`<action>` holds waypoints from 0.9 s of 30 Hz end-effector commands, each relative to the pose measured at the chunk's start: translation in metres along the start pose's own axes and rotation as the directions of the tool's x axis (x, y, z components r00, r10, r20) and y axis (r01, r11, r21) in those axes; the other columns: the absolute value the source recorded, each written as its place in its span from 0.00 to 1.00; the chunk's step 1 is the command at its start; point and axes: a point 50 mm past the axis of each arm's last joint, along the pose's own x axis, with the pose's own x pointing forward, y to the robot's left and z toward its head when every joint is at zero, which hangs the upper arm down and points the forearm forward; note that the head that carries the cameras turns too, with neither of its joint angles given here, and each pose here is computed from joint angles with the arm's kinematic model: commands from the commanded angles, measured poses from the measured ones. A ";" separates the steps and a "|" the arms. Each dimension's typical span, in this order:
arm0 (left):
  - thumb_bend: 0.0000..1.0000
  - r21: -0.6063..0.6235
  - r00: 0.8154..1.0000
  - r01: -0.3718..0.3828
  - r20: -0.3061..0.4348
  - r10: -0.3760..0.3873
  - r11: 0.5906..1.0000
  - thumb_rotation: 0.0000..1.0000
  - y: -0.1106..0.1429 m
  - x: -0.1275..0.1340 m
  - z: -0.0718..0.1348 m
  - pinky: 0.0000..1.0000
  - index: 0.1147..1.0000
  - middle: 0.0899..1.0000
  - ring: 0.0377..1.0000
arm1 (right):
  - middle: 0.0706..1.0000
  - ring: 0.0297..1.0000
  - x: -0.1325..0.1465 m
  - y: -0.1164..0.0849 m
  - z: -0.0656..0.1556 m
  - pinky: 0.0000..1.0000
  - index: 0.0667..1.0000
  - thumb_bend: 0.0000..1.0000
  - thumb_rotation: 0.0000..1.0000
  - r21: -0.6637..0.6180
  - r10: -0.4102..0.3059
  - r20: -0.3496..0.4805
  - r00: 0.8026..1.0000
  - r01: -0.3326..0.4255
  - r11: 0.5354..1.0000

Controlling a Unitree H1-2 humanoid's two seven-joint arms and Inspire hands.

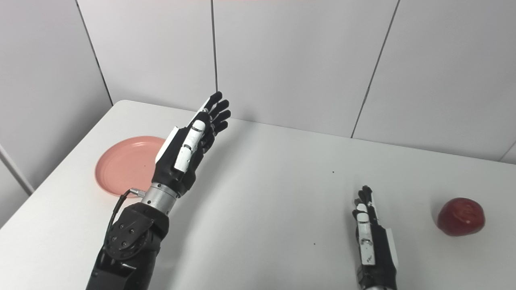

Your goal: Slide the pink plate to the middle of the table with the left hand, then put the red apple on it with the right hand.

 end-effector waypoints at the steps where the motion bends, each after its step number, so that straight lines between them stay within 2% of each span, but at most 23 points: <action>1: 0.42 0.022 0.997 -0.007 0.073 0.006 1.000 1.00 0.005 0.013 0.019 0.93 0.93 0.94 0.93 | 1.00 1.00 0.005 -0.001 0.015 1.00 1.00 0.18 1.00 -0.011 0.009 0.083 0.996 -0.008 1.000; 9: 0.43 0.046 0.996 -0.052 0.073 0.048 0.998 1.00 0.031 0.020 0.024 0.96 0.94 0.96 0.95 | 1.00 1.00 0.004 0.000 0.015 1.00 1.00 0.18 1.00 -0.021 0.007 0.088 0.996 -0.005 1.000; 23: 0.41 0.074 0.977 -0.182 0.125 0.172 0.981 1.00 0.083 0.035 0.030 0.95 0.91 0.94 0.94 | 1.00 1.00 0.005 -0.002 0.014 1.00 1.00 0.17 1.00 -0.008 0.002 0.092 0.996 -0.001 1.000; 27: 0.44 0.099 0.973 -0.201 0.131 0.187 0.975 1.00 0.098 0.037 0.033 0.95 0.91 0.94 0.94 | 1.00 1.00 0.005 -0.003 0.014 1.00 1.00 0.19 1.00 -0.005 0.008 0.087 0.996 -0.007 1.000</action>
